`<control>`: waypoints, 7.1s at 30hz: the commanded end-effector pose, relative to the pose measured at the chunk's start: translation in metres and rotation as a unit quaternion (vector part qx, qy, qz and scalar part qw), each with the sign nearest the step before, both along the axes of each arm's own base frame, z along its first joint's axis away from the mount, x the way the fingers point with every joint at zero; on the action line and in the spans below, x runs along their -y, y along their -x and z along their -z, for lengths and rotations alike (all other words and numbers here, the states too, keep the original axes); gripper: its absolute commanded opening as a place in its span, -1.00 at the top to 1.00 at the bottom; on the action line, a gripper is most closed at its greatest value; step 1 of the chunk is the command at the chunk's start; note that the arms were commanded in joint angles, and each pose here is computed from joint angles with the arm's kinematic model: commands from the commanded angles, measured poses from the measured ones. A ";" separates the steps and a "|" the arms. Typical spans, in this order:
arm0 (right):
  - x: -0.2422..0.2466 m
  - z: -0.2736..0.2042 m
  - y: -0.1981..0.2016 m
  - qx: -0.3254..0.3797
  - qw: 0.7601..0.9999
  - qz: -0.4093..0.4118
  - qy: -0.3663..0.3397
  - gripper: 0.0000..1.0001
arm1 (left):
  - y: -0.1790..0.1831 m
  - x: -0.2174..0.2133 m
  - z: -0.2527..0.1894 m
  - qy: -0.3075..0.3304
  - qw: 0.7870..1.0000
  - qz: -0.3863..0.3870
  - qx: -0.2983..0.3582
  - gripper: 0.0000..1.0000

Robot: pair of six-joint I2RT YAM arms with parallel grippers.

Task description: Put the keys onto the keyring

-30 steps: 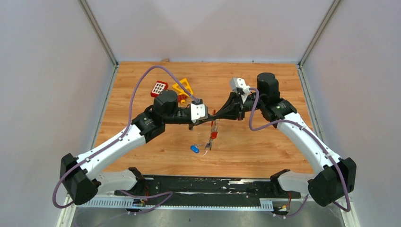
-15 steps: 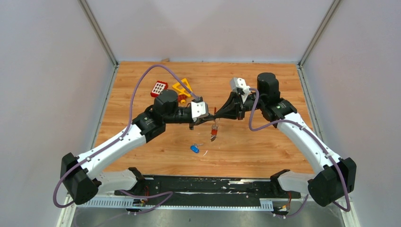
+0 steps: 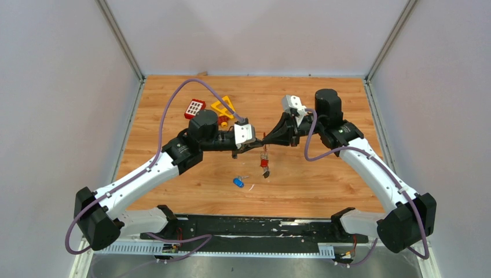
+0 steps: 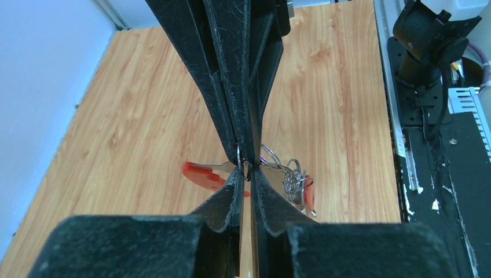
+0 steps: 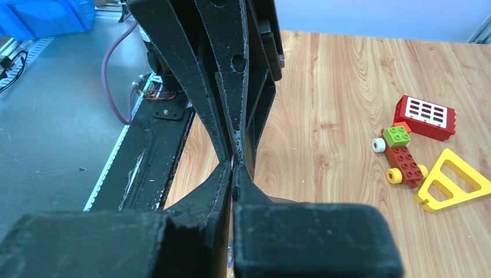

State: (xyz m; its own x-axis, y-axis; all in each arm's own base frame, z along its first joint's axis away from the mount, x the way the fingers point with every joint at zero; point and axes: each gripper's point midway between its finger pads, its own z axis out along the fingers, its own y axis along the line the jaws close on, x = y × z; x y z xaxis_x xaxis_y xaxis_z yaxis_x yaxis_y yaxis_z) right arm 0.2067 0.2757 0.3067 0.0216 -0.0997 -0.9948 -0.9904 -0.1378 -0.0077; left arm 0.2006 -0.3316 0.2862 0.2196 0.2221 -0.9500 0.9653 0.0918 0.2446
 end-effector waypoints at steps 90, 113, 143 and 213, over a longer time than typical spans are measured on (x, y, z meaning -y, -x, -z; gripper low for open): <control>-0.032 0.029 0.008 0.023 0.999 -0.001 0.041 1.00 | 0.013 -0.028 0.000 -0.131 0.984 -0.043 -0.116 1.00; -0.025 -0.020 0.013 -0.001 1.000 0.000 -0.022 1.00 | 0.009 -0.031 -0.027 0.020 0.998 0.005 0.056 0.29; -0.016 -0.010 0.005 0.002 1.000 0.020 -0.021 0.93 | 0.002 -0.029 -0.027 0.045 0.998 -0.028 0.018 1.00; -0.027 0.026 0.003 0.070 0.996 0.020 0.058 0.66 | 0.021 -0.030 0.007 -0.063 0.994 -0.003 -0.090 1.00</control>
